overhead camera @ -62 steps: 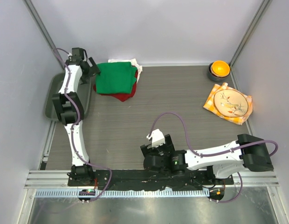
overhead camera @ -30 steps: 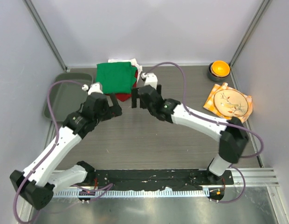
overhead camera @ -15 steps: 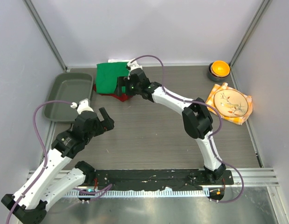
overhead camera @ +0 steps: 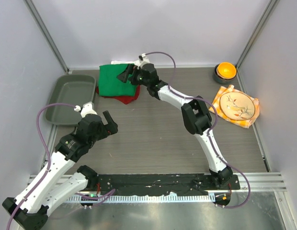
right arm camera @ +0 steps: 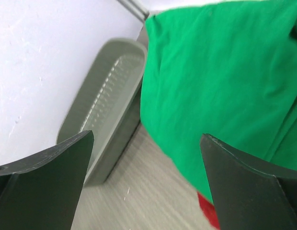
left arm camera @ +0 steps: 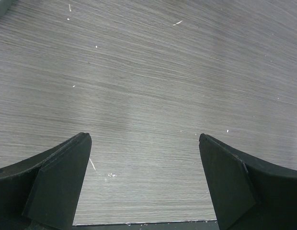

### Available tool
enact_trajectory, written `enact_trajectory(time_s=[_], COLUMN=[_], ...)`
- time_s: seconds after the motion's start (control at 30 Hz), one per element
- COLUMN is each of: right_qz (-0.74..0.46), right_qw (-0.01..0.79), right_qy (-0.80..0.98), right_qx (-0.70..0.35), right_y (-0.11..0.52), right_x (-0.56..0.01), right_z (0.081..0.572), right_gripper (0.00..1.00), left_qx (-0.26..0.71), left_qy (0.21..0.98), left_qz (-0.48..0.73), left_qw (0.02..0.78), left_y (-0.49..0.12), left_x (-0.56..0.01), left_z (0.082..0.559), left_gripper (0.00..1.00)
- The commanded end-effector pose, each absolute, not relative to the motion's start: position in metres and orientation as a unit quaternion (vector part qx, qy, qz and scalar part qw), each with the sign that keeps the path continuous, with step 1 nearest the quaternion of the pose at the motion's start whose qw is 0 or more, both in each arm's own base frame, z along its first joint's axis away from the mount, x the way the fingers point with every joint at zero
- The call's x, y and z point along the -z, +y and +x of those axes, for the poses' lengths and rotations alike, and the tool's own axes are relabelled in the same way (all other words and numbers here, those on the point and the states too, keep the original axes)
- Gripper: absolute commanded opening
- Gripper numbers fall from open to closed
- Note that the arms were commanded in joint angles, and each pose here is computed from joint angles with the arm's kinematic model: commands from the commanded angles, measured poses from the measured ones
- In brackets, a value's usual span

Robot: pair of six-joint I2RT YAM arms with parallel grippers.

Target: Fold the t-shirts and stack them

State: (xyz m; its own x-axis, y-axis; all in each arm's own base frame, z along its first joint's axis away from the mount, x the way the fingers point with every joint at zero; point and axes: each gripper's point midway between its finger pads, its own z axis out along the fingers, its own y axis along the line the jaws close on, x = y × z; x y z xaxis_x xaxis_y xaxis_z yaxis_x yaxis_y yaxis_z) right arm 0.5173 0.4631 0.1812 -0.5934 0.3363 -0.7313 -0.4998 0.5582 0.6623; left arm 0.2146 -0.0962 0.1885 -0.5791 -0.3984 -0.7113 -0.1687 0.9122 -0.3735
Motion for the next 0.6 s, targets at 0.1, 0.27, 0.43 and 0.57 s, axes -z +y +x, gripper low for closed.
enact_trajectory(time_s=[0.1,0.27,0.43,0.57], right_qz=[-0.009,0.056,0.134,0.189], right_qw=[0.524,0.530,0.554,0.590], right_qy=[0.680,0.676,0.658,0.658], right_qx=[-0.513,-0.510,-0.492,-0.428], right_y=[0.468,0.460,0.434,0.401], right_x=[-0.238,-0.194,-0.176,-0.154], right_z=[0.570,0.607,0.644,0.667], right_gripper=[1.00,1.00,1.00,1.00], left_qx=[0.154,0.161,0.162,0.162], left_qy=[0.860,0.859,0.858,0.860], left_qz=[-0.167,-0.162,-0.157,-0.150], left_qw=[0.456,0.458,0.462,0.460], left_y=[-0.099,-0.099,-0.099,-0.102], left_x=[-0.206,-0.211,-0.218,-0.221], left_z=[0.220,0.218,0.218,0.220], left_gripper=[1.00,1.00,1.00,1.00])
